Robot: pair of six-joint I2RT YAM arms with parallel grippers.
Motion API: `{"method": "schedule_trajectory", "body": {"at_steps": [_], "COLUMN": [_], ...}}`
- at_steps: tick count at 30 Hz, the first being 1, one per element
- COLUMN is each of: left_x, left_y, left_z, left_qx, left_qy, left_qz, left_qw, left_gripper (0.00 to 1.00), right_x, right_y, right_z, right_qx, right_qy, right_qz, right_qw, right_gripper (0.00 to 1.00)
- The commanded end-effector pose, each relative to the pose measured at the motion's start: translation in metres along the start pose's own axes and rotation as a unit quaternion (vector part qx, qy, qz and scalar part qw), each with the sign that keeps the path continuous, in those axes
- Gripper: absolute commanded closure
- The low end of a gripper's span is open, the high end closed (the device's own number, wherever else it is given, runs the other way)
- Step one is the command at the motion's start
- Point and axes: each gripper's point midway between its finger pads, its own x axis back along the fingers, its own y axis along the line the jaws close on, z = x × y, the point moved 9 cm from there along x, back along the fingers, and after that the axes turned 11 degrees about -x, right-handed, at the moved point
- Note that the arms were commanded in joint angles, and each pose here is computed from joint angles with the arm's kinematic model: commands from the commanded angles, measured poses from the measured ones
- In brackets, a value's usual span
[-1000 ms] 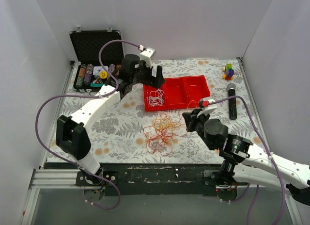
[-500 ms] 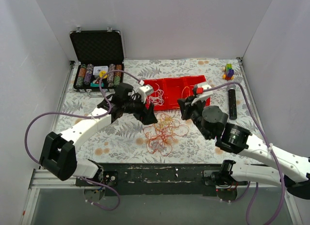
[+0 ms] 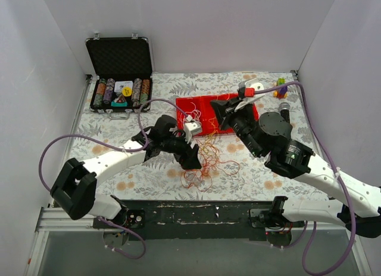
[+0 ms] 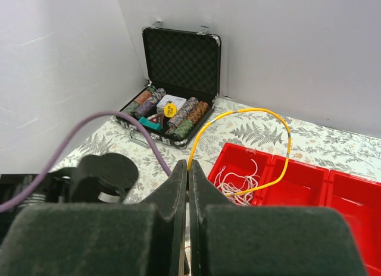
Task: Untangle the cables
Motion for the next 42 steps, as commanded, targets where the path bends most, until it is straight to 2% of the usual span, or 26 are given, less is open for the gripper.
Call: {"method": "schedule_trajectory", "body": {"at_steps": [1, 3, 4, 7, 8, 15, 21, 26, 31, 34, 36, 37, 38, 40, 42], "left_x": [-0.026, -0.034, -0.038, -0.048, -0.049, -0.028, -0.008, 0.015, 0.034, 0.046, 0.053, 0.057, 0.061, 0.067, 0.063], "left_y": [0.009, 0.011, 0.009, 0.009, 0.009, 0.008, 0.009, 0.022, 0.031, 0.025, 0.014, 0.009, 0.003, -0.007, -0.011], "left_z": [0.013, 0.013, 0.013, 0.017, 0.019, 0.045, 0.078, 0.062, 0.060, 0.033, -0.001, -0.017, -0.030, -0.050, -0.058], "left_qx": [-0.014, -0.021, -0.027, -0.050, -0.055, -0.074, -0.096, -0.071, -0.056, -0.041, -0.060, -0.076, -0.093, -0.142, -0.187], "left_qy": [0.024, 0.029, 0.032, 0.045, 0.050, 0.087, 0.128, 0.096, 0.088, 0.027, -0.034, -0.067, -0.097, -0.152, -0.175], "left_qz": [-0.021, -0.014, -0.006, 0.001, -0.003, -0.055, -0.117, -0.139, -0.165, -0.149, -0.112, -0.093, -0.079, -0.042, -0.012], "left_qw": [0.999, 0.999, 0.999, 0.998, 0.997, 0.992, 0.980, 0.983, 0.981, 0.988, 0.991, 0.991, 0.988, 0.977, 0.967], "left_gripper": [0.25, 0.33, 0.42, 0.90, 1.00, 1.00, 1.00, 1.00, 1.00, 1.00, 0.71, 0.46, 0.30, 0.02, 0.02], "right_x": [0.006, 0.006, 0.007, 0.010, 0.011, 0.031, 0.043, 0.046, 0.048, 0.042, 0.035, 0.031, 0.029, 0.023, 0.018], "right_y": [0.011, 0.013, 0.014, 0.014, 0.014, 0.003, -0.002, -0.002, -0.001, 0.007, 0.013, 0.017, 0.021, 0.029, 0.036], "right_z": [-0.038, -0.045, -0.049, -0.062, -0.068, -0.118, -0.143, -0.148, -0.156, -0.154, -0.148, -0.145, -0.143, -0.140, -0.140], "right_qx": [-0.024, -0.026, -0.026, -0.025, -0.023, 0.005, 0.014, 0.012, 0.008, 0.004, 0.002, -0.001, -0.005, -0.012, -0.016], "right_qy": [-0.045, -0.048, -0.050, -0.066, -0.073, -0.143, -0.175, -0.174, -0.182, -0.167, -0.153, -0.147, -0.142, -0.130, -0.125], "right_qz": [-0.026, -0.029, -0.030, -0.027, -0.024, 0.014, 0.030, 0.028, 0.025, 0.005, -0.011, -0.021, -0.032, -0.056, -0.076], "right_qw": [0.998, 0.998, 0.998, 0.997, 0.997, 0.990, 0.984, 0.984, 0.983, 0.986, 0.988, 0.989, 0.989, 0.990, 0.989], "right_gripper": [0.99, 0.99, 0.99, 0.99, 0.99, 0.99, 0.99, 0.99, 0.99, 0.99, 0.99, 0.99, 0.99, 0.99, 0.99]}}
